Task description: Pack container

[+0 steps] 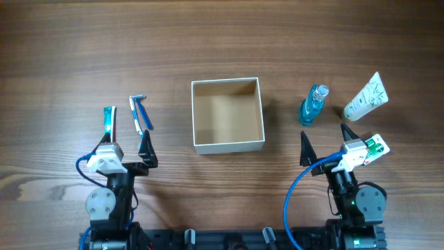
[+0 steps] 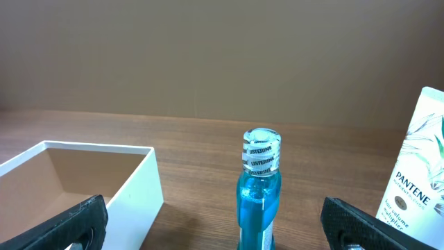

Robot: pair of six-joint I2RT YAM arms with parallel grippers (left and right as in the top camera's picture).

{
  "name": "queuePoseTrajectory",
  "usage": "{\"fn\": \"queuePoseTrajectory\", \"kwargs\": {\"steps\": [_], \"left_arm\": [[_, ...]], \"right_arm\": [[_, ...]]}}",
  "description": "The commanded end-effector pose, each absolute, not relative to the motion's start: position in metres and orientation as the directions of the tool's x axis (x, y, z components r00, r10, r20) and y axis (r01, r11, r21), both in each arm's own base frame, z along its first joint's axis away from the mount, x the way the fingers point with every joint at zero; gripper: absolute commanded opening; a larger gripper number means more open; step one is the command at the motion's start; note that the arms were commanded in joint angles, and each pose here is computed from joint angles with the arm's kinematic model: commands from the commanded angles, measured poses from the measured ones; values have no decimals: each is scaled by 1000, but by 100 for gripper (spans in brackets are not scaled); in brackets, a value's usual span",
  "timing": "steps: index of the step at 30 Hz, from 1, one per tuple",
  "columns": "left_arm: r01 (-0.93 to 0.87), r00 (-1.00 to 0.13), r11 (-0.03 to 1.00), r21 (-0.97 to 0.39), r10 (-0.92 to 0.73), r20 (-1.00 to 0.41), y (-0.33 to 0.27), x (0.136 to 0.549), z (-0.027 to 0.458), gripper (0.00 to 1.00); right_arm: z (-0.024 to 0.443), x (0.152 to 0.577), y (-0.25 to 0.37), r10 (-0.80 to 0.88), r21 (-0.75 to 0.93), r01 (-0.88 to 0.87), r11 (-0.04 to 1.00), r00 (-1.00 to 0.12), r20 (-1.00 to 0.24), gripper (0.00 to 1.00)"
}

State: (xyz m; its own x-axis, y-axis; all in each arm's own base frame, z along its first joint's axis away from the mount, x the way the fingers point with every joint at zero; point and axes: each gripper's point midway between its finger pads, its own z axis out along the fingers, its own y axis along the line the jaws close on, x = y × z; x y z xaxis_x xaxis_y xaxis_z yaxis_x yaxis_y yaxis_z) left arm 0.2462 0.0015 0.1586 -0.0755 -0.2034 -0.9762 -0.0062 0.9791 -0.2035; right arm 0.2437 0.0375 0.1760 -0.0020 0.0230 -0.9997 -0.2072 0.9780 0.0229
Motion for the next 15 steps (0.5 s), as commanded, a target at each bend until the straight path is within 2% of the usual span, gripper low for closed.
{"fn": "queuePoseTrajectory", "kwargs": {"steps": [1, 9, 15], "left_arm": [[-20, -73, 977, -211, -212, -974, 4, 246, 156, 100], [-19, -73, 977, -212, -213, -974, 4, 246, 156, 100], [-13, -71, 977, -211, -212, -975, 3, 246, 157, 100]], "right_arm": [[176, 243, 39, 15, 14, -215, 976, 3, -1000, 100], [176, 243, 39, 22, 21, -215, 976, 0, -1000, 100], [176, 244, 39, 116, 118, -214, 970, -22, -993, 100]]}}
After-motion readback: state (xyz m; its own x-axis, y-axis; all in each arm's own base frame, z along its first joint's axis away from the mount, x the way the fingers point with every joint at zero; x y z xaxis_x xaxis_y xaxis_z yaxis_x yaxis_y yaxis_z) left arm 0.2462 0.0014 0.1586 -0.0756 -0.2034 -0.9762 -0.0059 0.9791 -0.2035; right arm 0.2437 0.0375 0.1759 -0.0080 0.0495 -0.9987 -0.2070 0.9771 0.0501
